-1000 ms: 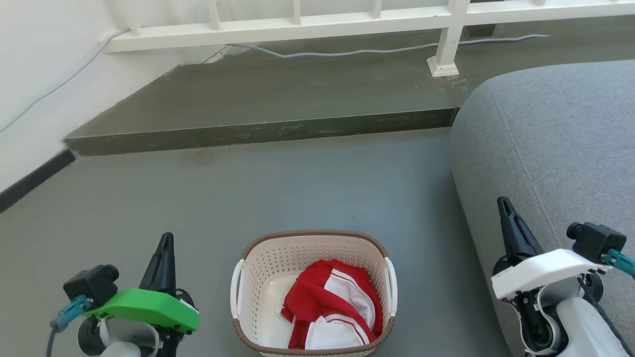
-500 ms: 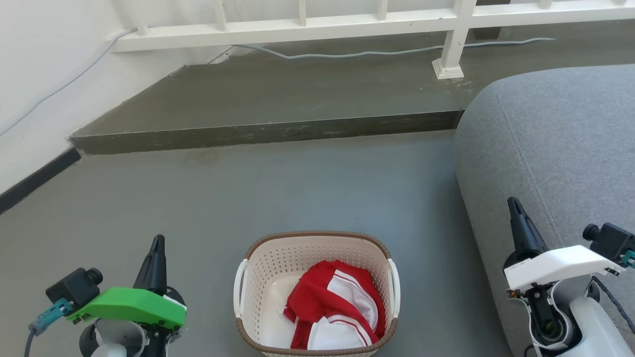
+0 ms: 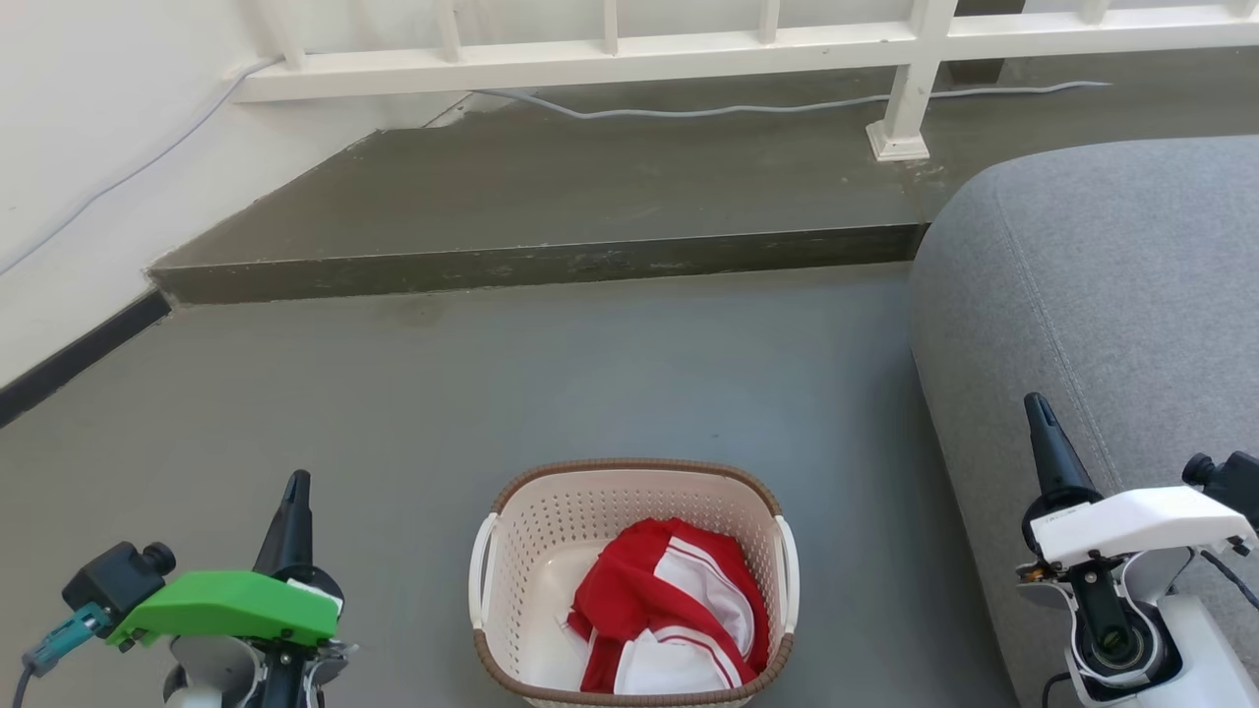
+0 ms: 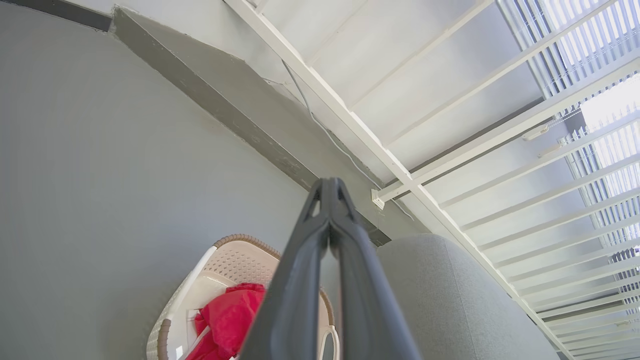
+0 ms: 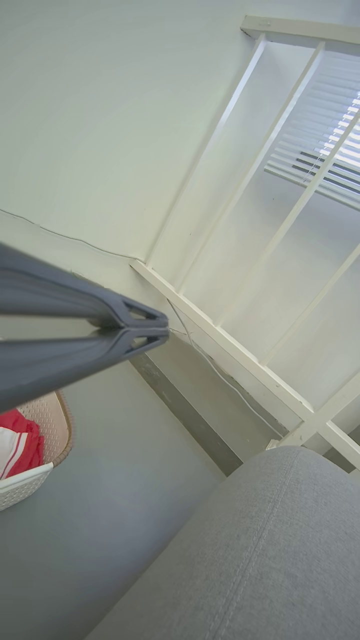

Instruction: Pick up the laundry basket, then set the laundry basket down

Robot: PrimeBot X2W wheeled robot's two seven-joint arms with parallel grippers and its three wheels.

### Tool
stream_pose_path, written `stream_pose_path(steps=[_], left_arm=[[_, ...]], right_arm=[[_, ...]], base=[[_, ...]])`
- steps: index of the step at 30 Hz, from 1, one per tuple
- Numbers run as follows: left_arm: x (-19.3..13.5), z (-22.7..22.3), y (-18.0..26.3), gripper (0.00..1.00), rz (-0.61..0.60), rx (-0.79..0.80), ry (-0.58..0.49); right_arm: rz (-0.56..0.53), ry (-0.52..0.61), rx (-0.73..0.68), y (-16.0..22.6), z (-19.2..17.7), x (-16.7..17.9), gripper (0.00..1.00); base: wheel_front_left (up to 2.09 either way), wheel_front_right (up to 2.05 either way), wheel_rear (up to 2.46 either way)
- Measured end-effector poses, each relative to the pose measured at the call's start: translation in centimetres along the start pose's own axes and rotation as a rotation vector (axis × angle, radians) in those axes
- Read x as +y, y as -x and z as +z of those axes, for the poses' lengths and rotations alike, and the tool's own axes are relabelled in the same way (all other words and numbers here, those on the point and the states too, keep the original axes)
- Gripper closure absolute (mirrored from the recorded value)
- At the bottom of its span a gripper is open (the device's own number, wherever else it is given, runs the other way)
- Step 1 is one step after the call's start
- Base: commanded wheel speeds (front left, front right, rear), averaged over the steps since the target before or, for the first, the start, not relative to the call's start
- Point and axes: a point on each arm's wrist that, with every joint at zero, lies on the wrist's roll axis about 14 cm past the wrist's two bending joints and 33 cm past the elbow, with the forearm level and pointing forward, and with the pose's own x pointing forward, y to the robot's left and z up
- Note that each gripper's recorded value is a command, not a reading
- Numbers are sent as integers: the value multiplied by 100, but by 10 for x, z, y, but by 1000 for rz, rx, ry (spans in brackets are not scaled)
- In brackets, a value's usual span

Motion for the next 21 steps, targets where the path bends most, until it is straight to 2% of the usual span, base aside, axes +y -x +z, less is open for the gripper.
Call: stream_pose_path(steps=[21], left_arm=[[11,15,5,100,23,-22,274]], right_arm=[[-21,-300,6,-3,3,-6,100]], base=[[0,0,0]])
